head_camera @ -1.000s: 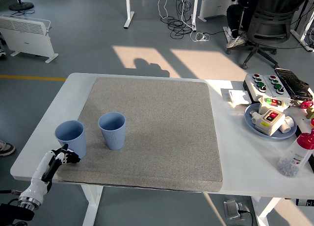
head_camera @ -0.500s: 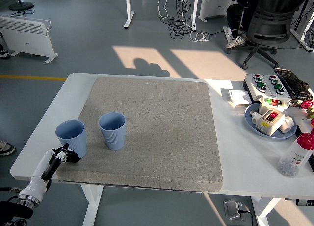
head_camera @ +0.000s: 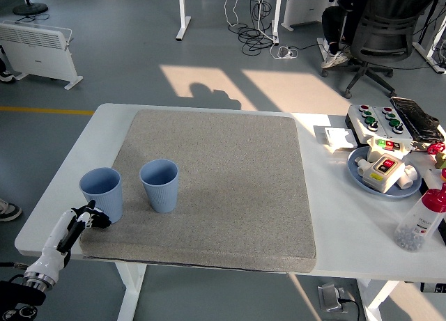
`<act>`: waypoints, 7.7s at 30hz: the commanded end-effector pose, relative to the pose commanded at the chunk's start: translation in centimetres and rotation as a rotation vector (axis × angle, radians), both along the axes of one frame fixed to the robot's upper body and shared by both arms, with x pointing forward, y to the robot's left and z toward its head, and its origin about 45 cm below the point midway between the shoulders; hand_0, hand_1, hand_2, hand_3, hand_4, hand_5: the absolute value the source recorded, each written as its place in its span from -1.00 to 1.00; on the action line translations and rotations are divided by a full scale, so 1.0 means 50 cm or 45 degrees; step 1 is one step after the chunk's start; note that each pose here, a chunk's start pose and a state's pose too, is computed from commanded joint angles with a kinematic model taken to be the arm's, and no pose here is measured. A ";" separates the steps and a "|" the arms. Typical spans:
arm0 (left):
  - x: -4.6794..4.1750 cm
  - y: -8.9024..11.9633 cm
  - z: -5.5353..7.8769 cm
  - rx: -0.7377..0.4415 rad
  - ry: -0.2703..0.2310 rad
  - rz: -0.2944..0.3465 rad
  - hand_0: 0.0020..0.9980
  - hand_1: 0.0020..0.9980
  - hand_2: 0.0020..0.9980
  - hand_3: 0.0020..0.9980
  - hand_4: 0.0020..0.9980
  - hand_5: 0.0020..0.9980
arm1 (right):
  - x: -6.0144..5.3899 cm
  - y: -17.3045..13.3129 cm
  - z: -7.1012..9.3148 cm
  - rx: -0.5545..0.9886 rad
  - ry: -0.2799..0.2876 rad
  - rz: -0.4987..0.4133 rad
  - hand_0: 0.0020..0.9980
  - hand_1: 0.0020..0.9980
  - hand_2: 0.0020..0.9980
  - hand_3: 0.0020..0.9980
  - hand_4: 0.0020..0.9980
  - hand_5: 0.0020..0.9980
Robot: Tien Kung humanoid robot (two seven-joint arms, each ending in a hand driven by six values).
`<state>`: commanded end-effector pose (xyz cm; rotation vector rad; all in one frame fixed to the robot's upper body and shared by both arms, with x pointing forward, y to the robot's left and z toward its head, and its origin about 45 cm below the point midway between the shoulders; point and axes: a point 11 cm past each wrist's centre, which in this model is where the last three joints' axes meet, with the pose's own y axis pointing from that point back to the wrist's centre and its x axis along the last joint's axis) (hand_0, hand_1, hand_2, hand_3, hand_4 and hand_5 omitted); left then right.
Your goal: Push cup pick cup insert cup
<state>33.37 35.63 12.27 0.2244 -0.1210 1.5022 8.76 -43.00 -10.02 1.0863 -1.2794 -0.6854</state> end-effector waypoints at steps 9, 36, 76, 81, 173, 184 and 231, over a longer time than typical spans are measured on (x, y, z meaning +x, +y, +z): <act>0.001 0.002 0.001 0.015 -0.012 -0.003 0.25 0.01 -0.07 -0.21 0.06 1.00 | 0.001 0.000 0.000 0.001 0.002 0.002 0.49 0.37 0.33 0.19 -0.65 -0.24; 0.027 0.010 0.018 0.058 -0.059 -0.011 0.28 0.10 -0.06 -0.21 0.06 1.00 | 0.005 0.005 -0.001 0.005 0.004 0.013 0.49 0.36 0.33 0.19 -0.65 -0.23; 0.093 -0.029 0.030 -0.065 -0.044 -0.017 0.28 0.09 -0.06 -0.21 0.03 1.00 | 0.018 0.017 -0.002 0.019 0.002 0.042 0.48 0.36 0.33 0.19 -0.65 -0.22; 0.102 -0.038 0.028 -0.059 -0.035 -0.029 0.28 0.09 -0.06 -0.21 0.02 1.00 | 0.019 0.018 -0.002 0.020 0.002 0.044 0.48 0.36 0.33 0.19 -0.65 -0.22; 0.147 0.037 0.064 0.014 -0.096 0.147 -0.03 0.02 -0.10 -0.23 -0.02 1.00 | 0.045 0.021 0.003 0.024 -0.007 0.076 0.48 0.36 0.33 0.19 -0.65 -0.22; 0.079 0.091 0.135 0.098 -0.275 0.244 0.21 0.23 0.16 -0.10 0.41 0.65 | 0.041 0.011 0.006 0.012 -0.014 0.050 0.48 0.36 0.33 0.19 -0.65 -0.23; 0.236 -0.138 0.314 1.434 -0.333 -0.833 0.85 0.82 0.83 0.73 1.00 0.22 | 0.004 -0.002 0.002 0.006 0.031 0.015 0.48 0.36 0.32 0.19 -0.65 -0.23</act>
